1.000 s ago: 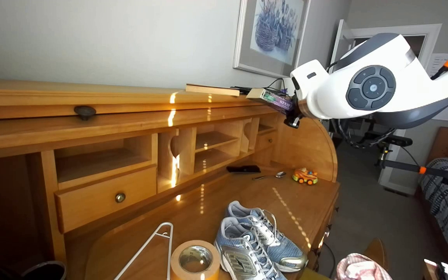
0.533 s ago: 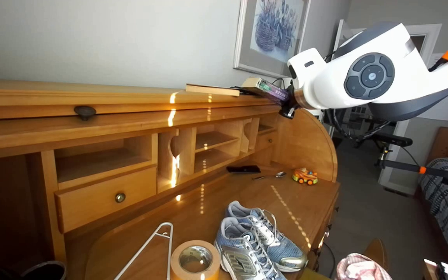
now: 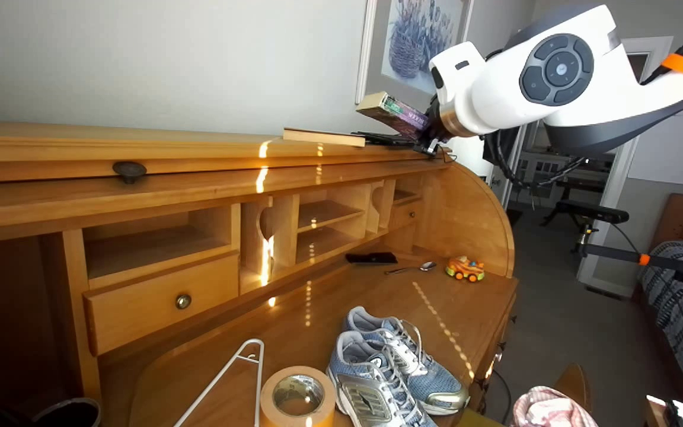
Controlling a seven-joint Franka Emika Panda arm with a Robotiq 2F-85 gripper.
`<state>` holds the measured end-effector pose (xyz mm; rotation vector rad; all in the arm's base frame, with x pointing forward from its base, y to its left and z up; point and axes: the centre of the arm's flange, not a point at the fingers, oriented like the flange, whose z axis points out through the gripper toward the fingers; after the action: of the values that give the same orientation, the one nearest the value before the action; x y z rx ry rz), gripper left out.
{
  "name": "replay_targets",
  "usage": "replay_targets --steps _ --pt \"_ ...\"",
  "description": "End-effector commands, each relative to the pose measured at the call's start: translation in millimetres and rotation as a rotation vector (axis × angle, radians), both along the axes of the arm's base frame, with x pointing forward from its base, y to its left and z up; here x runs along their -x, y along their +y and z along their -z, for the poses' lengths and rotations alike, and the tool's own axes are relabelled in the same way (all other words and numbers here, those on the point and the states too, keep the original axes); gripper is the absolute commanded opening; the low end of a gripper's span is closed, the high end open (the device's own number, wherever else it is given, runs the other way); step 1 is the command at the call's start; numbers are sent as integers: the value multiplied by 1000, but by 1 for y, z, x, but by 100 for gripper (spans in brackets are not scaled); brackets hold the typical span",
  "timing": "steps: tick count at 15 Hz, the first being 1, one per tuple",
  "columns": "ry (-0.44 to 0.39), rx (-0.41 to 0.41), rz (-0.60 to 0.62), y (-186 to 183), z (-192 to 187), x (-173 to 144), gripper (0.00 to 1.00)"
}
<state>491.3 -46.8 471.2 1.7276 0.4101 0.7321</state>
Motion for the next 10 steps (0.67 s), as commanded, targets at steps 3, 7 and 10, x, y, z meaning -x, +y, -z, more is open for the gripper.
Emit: replay_targets --steps 3,7,10 --pt "54 -29 -53 -2 -31 -22 9" --pt "62 -15 -65 0 -50 -33 9" --pt "95 -21 -67 -3 -59 -45 9"
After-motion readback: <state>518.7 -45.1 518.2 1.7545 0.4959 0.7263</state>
